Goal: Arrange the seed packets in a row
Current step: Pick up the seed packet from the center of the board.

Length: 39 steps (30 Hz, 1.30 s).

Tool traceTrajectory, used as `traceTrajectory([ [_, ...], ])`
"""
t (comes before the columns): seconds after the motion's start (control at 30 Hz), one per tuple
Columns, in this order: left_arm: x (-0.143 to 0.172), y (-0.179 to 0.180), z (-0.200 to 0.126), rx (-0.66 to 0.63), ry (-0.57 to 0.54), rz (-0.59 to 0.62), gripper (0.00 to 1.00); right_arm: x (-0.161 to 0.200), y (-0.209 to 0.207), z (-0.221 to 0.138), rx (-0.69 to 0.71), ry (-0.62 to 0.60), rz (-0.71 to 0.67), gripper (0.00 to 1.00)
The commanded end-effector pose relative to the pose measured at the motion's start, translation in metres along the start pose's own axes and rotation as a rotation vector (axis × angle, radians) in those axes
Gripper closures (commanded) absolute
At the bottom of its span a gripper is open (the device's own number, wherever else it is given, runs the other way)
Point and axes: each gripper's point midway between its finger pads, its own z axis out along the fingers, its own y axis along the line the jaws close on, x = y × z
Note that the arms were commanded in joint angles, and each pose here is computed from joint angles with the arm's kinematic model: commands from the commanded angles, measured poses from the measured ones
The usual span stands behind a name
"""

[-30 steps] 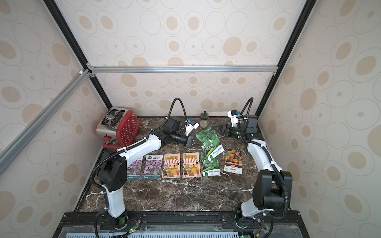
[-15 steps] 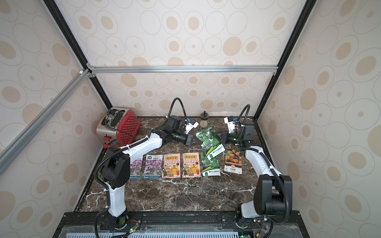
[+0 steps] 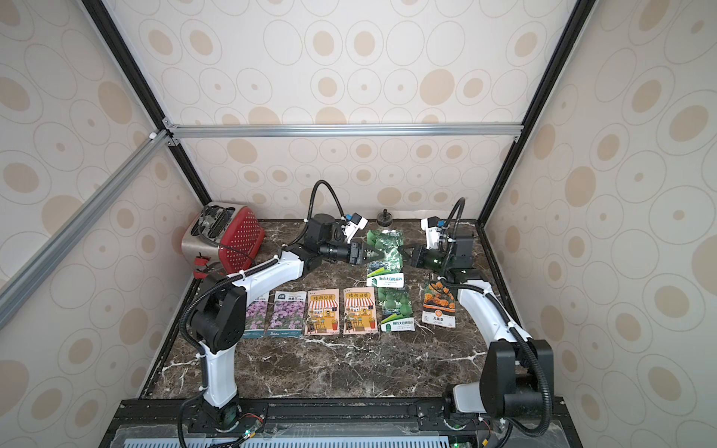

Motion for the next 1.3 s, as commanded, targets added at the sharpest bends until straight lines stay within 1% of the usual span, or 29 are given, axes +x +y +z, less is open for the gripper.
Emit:
traceTrajectory([
  [0.0,-0.02,-0.019,-0.004,0.066,-0.075,0.034,0.29,-0.018,0.008,-0.004,0.015,-0.109,0.041,1.0],
  [0.1,-0.02,-0.018,-0.004,0.065,-0.085,0.035,0.31,-0.025,0.003,-0.004,0.041,-0.143,0.073,1.0],
  [0.17,-0.021,-0.017,-0.004,0.058,-0.094,0.034,0.36,-0.029,0.004,-0.005,0.045,-0.16,0.084,1.0],
  [0.3,-0.021,-0.01,-0.004,0.028,-0.11,0.027,0.6,-0.031,0.002,-0.008,0.068,-0.167,0.081,1.0],
  [0.37,-0.021,-0.007,-0.004,0.012,-0.119,0.029,0.67,-0.03,0.002,-0.011,0.089,-0.162,0.071,1.0],
  [0.4,-0.022,-0.005,-0.005,0.0,-0.125,0.028,0.73,-0.03,0.004,-0.011,0.085,-0.158,0.066,1.0],
  [0.47,-0.023,0.001,-0.004,-0.019,-0.136,0.024,0.88,-0.027,0.002,-0.011,0.094,-0.15,0.069,1.0],
  [0.5,-0.023,0.003,-0.004,-0.03,-0.142,0.021,0.98,-0.026,0.001,-0.012,0.106,-0.146,0.066,1.0],
  [0.53,-0.024,0.006,-0.003,-0.037,-0.147,0.019,1.0,-0.023,-0.002,-0.013,0.131,-0.134,0.06,1.0],
  [0.57,-0.025,0.007,-0.003,-0.044,-0.153,0.016,1.0,-0.021,-0.007,-0.016,0.168,-0.12,0.053,0.96],
  [0.6,-0.025,0.01,-0.004,-0.057,-0.161,0.011,1.0,-0.018,-0.012,-0.019,0.219,-0.104,0.039,0.76],
  [0.63,-0.026,0.012,-0.005,-0.068,-0.17,0.009,1.0,-0.014,-0.02,-0.025,0.289,-0.085,0.024,0.54],
  [0.67,-0.026,0.013,-0.006,-0.079,-0.177,0.003,1.0,-0.01,-0.029,-0.032,0.361,-0.065,0.024,0.43],
  [0.7,-0.025,0.016,-0.007,-0.096,-0.187,-0.004,1.0,-0.004,-0.043,-0.042,0.459,-0.046,0.028,0.35],
  [0.73,-0.025,0.019,-0.01,-0.12,-0.196,-0.016,1.0,0.003,-0.056,-0.052,0.554,-0.022,0.037,0.3],
  [0.83,-0.02,0.031,-0.022,-0.234,-0.201,-0.044,1.0,0.029,-0.084,-0.07,0.722,0.054,0.064,0.26],
  [0.93,-0.015,0.038,-0.036,-0.338,-0.209,-0.069,1.0,0.062,-0.105,-0.076,0.8,0.144,0.099,0.22],
  [1.03,-0.008,0.038,-0.051,-0.412,-0.209,-0.079,1.0,0.089,-0.121,-0.079,0.852,0.231,0.129,0.22],
  [1.13,-0.001,0.043,-0.066,-0.504,-0.187,-0.082,1.0,0.109,-0.133,-0.079,0.89,0.313,0.151,0.24],
  [1.27,0.003,0.04,-0.074,-0.522,-0.195,-0.085,1.0,0.126,-0.142,-0.069,0.918,0.408,0.144,0.29],
])
